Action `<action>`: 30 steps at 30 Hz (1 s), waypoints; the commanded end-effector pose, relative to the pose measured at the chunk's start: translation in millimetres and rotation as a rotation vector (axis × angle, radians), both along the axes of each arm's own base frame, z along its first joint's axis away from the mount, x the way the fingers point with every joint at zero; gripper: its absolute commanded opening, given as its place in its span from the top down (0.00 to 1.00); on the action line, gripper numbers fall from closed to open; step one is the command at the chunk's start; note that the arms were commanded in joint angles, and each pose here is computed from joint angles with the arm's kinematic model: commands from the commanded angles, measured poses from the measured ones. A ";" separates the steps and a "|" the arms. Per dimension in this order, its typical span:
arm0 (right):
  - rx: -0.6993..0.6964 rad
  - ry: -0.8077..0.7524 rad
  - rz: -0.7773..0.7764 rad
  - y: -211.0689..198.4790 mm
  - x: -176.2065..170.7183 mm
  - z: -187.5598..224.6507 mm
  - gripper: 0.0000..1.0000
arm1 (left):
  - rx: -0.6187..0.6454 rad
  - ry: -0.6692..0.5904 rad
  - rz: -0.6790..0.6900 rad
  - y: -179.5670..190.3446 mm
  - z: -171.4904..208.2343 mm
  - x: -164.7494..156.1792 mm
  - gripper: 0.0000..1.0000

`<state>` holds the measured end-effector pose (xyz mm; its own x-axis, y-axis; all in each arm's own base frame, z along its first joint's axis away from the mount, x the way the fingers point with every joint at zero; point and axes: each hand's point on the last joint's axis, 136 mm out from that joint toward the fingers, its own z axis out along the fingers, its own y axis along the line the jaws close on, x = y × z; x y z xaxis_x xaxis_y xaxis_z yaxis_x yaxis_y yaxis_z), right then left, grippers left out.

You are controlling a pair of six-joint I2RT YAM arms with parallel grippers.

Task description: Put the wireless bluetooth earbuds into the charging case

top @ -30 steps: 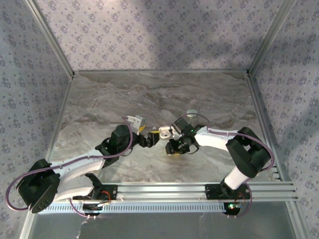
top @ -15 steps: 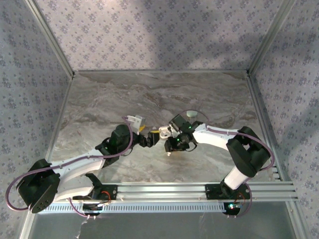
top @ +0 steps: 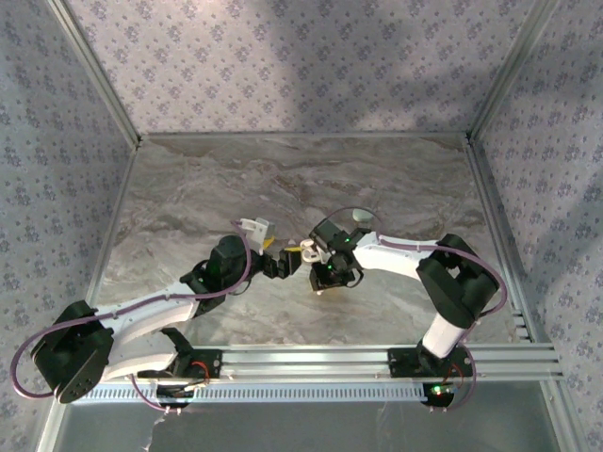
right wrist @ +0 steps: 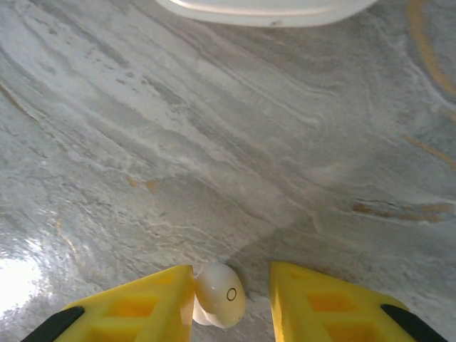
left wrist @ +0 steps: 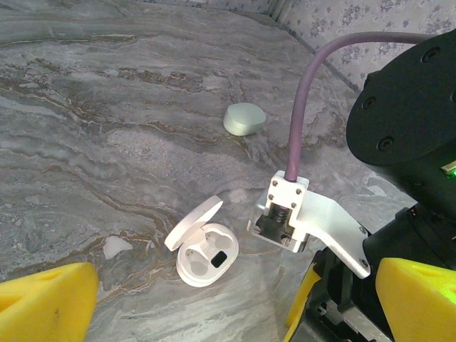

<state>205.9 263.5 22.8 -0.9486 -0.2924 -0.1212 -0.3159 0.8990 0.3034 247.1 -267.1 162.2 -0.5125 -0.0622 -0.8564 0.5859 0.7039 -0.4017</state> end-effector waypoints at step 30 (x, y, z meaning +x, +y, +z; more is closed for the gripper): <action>-0.096 0.020 -0.009 -7.4 -9.8 -3.1 0.70 | -0.012 -0.038 0.004 -3.6 15.8 5.6 0.00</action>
<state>202.2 259.7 21.4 -0.9491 -0.2935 -0.1144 -0.3135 0.9152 0.2534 247.0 -267.0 161.2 -0.5150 -0.0601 -0.8551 0.5846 0.7049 -0.4016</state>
